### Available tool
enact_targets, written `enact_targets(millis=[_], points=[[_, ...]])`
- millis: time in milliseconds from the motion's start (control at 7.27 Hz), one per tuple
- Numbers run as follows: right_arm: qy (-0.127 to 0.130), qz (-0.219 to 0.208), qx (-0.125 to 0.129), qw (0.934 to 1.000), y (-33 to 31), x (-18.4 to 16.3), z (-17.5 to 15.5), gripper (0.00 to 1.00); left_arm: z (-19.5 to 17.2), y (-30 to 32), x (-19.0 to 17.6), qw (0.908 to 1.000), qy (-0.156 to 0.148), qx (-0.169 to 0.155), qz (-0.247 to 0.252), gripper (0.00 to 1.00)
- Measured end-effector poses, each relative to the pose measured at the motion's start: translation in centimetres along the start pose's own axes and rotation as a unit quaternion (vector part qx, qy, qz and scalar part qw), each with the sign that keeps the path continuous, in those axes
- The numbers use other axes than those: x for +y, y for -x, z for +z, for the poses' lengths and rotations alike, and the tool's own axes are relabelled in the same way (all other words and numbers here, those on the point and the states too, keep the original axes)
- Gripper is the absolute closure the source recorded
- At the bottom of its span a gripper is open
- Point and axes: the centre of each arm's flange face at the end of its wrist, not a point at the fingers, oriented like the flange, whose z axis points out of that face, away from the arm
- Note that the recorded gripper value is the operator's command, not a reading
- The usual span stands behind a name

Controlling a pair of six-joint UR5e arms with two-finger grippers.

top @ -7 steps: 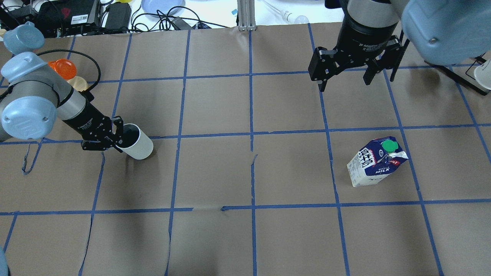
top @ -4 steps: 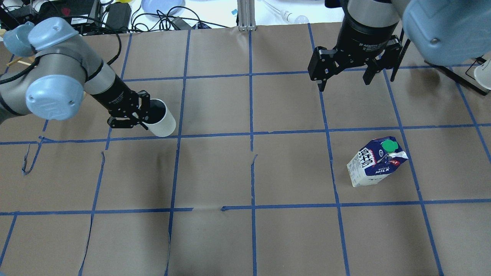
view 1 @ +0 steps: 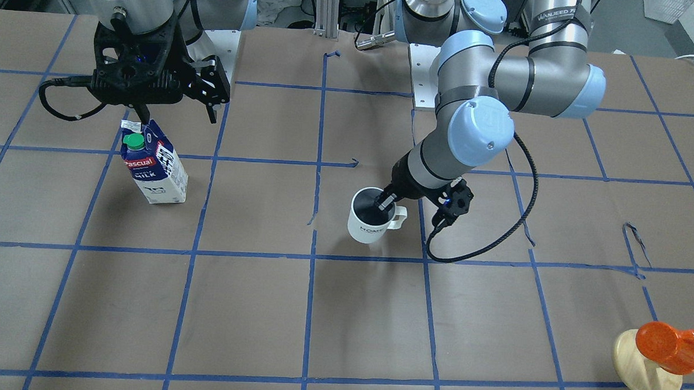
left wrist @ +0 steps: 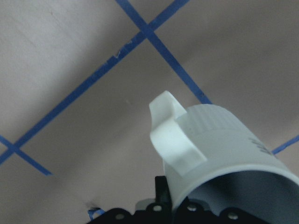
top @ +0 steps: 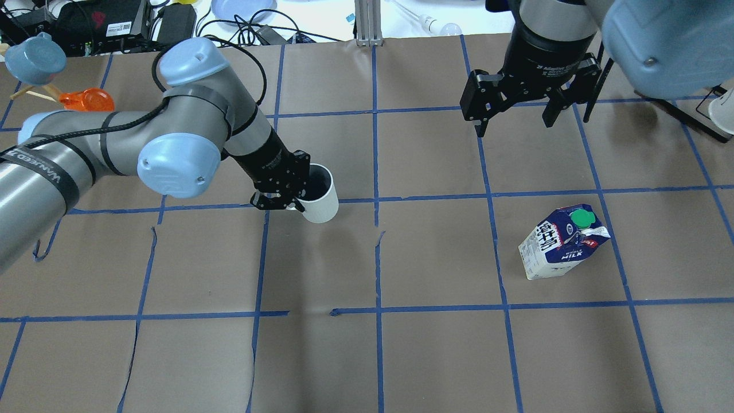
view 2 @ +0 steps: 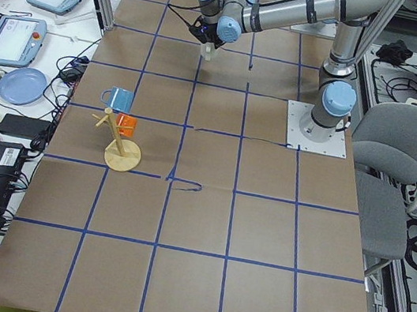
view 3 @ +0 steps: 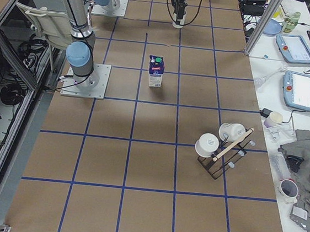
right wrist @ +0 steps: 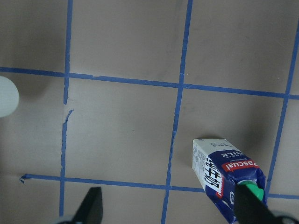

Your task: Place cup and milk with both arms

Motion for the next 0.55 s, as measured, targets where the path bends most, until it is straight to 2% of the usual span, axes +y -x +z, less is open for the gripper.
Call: enact_targets(millis=[138,275,550], points=[[0.0,0.0,-0.001,1.0,0.0,0.0,0.0,0.0,2.1,0.1,2.0,0.9997,0.024,-0.009,-0.006,1.0],[-0.001,0.0,-0.001,1.0,0.0,0.0,0.0,0.0,3.7,0.1,3.9,0.9991,0.034,-0.019,-0.014,1.0],[-0.001,0.0,-0.001,1.0,0.0,-0.1,0.0,0.0,5.3,-0.3,7.1,0.9991,0.034,-0.023,-0.011,1.0]])
